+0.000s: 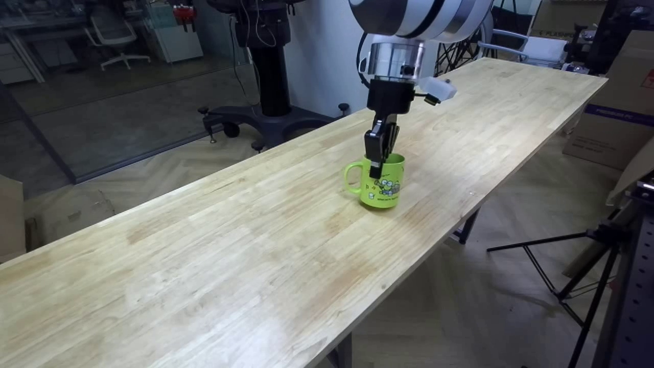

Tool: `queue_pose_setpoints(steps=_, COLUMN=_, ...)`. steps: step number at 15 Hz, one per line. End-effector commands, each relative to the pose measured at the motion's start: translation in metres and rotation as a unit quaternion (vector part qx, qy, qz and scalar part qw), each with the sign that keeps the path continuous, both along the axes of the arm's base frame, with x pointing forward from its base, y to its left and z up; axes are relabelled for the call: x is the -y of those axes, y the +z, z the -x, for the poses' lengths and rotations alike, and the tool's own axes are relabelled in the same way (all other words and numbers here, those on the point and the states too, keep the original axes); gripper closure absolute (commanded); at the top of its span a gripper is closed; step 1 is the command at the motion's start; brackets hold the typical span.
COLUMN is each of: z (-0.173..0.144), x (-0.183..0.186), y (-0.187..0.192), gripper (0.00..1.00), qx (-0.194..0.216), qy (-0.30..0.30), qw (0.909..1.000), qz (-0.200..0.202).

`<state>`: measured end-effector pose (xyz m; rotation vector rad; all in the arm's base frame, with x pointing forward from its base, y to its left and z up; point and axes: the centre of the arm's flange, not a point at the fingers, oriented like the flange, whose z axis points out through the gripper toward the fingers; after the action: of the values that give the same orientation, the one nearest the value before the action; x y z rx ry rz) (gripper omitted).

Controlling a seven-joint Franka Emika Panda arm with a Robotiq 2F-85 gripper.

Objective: Move the yellow mug to the left

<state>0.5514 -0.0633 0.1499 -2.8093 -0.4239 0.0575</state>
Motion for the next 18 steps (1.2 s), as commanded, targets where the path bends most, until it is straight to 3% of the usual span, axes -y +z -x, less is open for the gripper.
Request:
queue_pose_setpoints(steps=1, z=0.014, x=0.004, y=-0.015, gripper=0.97, qx=-0.053, qy=-0.064, qw=0.9963, qz=0.022)
queue_pose_setpoints(steps=5, z=0.005, x=0.004, y=-0.019, gripper=0.97, qx=-0.063, qy=-0.095, qw=0.9925, qz=0.045)
queue_pose_setpoints(steps=13, z=-0.007, x=-0.002, y=-0.019, gripper=0.97, qx=-0.073, qy=-0.086, qw=0.9924, qz=0.049)
queue_pose_setpoints(steps=14, z=-0.008, x=-0.002, y=-0.018, gripper=0.64, qx=-0.076, qy=-0.087, qw=0.9920, qz=0.051)
queue_pose_setpoints(steps=15, z=-0.008, x=-0.003, y=-0.018, gripper=0.63, qx=-0.080, qy=-0.089, qw=0.9913, qz=0.055)
queue_pose_setpoints(steps=18, z=-0.001, x=-0.001, y=-0.027, gripper=0.44, qx=-0.101, qy=-0.100, qw=0.9876, qz=0.066)
